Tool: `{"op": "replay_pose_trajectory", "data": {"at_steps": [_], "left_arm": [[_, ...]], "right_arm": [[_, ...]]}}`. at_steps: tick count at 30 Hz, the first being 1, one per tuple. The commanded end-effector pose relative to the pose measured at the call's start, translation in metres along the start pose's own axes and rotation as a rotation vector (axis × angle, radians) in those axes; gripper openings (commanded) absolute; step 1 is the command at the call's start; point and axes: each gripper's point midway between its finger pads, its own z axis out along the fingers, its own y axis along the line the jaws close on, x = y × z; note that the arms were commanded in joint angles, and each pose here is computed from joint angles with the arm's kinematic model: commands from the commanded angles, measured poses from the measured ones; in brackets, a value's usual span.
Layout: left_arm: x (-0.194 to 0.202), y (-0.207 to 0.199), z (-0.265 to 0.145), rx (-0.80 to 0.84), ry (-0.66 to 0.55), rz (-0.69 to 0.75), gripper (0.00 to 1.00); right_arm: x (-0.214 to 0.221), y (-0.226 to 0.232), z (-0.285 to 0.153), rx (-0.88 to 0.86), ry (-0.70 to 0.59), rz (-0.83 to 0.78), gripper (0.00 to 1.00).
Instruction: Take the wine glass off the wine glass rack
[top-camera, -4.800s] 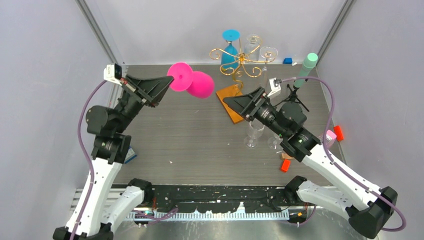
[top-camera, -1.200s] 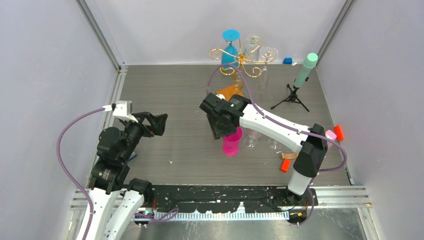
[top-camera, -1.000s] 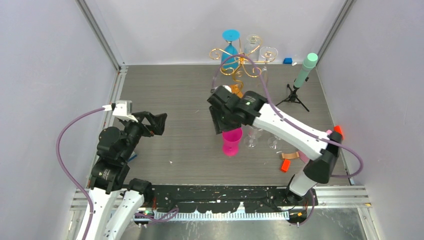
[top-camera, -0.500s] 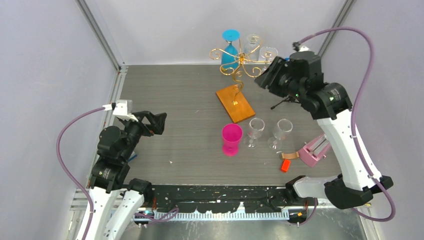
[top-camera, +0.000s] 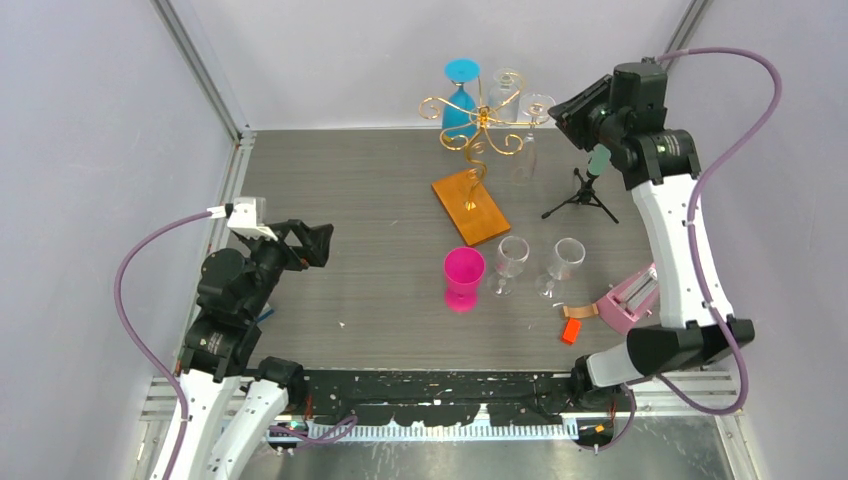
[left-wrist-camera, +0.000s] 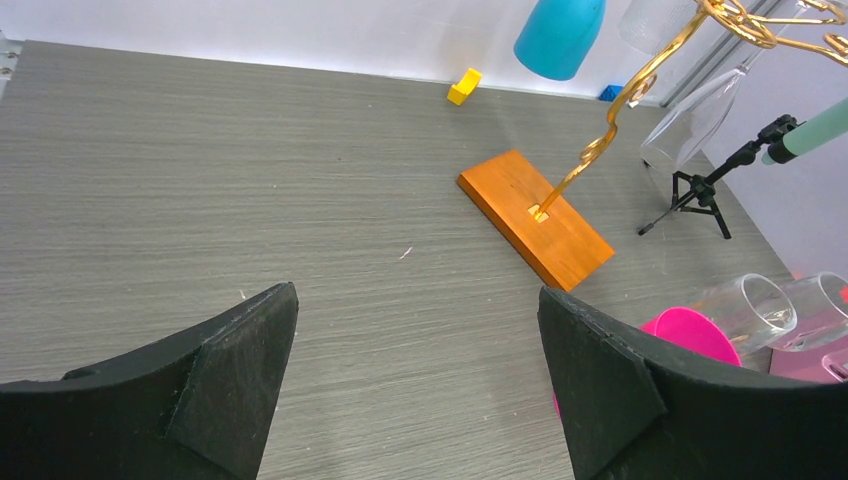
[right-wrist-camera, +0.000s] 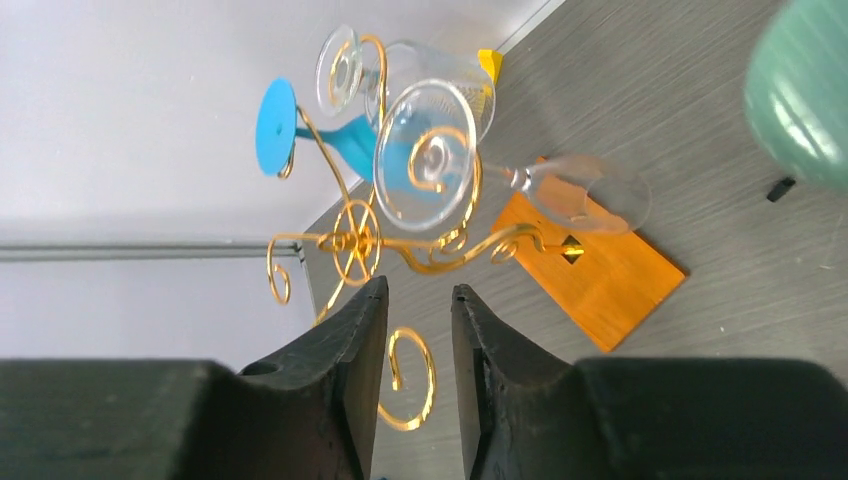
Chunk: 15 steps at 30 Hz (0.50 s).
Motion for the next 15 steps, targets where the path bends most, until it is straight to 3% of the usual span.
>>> {"op": "replay_pose_trajectory", "data": {"at_steps": [1, 4, 15], "left_arm": [[-0.019, -0.003, 0.000, 0.003, -0.057, 0.008, 0.93], [-0.018, -0.003, 0.000, 0.003, -0.057, 0.008, 0.93], [-0.011, 0.016, 0.002, -0.097, -0.051, -0.010, 0.94]], "right_arm": [[-0.022, 0.023, 0.017, -0.048, -0.046, 0.055, 0.36], [-0.027, 0.018, 0.029, -0.011, -0.071, 0.055, 0.42], [-0.028, 0.001, 0.050, 0.063, -0.093, 0.045, 0.42]]}}
